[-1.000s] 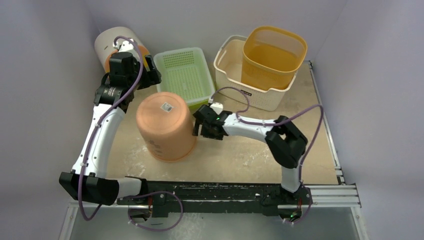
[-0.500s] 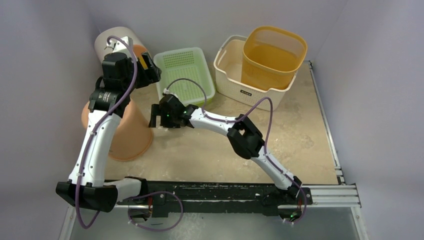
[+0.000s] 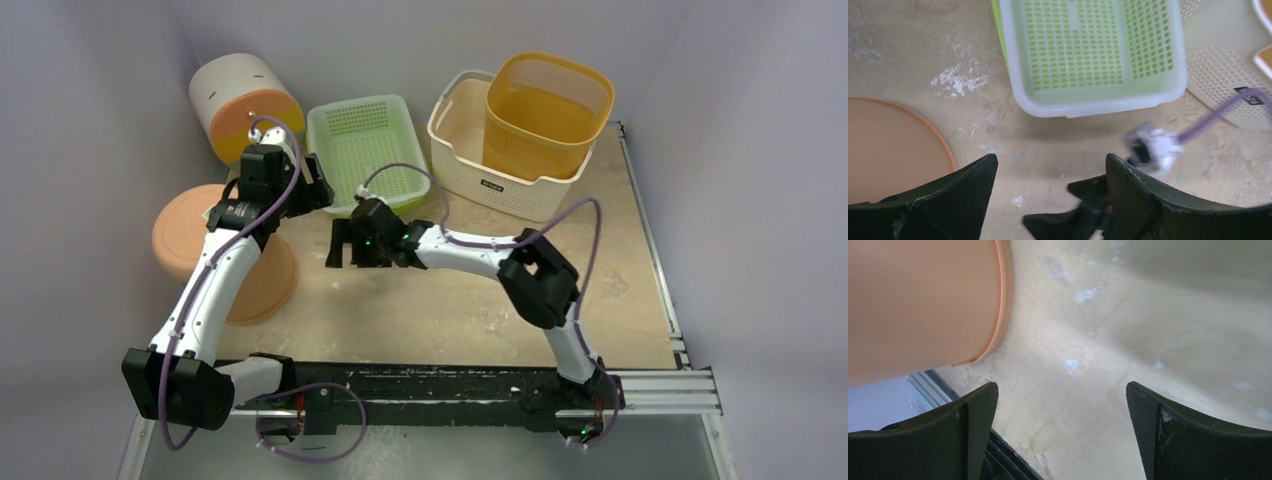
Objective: Turn the large container upside down
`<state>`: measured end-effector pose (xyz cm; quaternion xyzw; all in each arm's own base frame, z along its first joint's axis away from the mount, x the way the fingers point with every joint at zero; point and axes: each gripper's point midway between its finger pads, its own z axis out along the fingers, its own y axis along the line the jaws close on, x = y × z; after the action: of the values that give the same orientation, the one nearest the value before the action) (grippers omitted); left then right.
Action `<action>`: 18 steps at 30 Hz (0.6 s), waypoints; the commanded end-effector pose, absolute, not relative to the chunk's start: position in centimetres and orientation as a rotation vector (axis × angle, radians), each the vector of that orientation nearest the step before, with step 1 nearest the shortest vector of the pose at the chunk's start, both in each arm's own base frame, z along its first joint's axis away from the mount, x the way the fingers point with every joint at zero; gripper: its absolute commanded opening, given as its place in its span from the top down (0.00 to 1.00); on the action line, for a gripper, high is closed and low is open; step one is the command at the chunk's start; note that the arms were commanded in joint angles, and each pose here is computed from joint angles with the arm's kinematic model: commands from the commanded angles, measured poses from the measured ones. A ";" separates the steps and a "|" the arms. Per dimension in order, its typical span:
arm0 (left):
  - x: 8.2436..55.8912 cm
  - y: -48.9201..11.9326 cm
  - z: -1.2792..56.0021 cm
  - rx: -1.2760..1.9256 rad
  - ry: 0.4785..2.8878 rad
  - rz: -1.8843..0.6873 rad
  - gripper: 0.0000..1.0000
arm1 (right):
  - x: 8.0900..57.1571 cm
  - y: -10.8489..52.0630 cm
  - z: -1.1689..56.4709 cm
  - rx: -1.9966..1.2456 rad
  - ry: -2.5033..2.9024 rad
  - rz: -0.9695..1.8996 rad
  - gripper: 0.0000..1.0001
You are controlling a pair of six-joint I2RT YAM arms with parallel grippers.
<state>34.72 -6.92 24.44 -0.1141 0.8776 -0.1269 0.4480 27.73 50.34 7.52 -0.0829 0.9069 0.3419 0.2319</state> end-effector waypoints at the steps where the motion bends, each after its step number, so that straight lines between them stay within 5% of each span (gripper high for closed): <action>1: 34.0 -6.3 22.8 -0.309 2.194 -0.268 0.23 | 31.2 44.9 15.1 -0.081 2.311 0.795 0.00; 18: 31.7 2.0 16.0 -0.497 2.339 0.332 0.21 | 37.9 25.5 32.1 0.024 1.990 0.330 0.00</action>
<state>31.21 -0.24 15.27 -0.1725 0.9221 0.0765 0.3378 35.84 29.43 25.51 0.0260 0.8697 0.1858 0.4565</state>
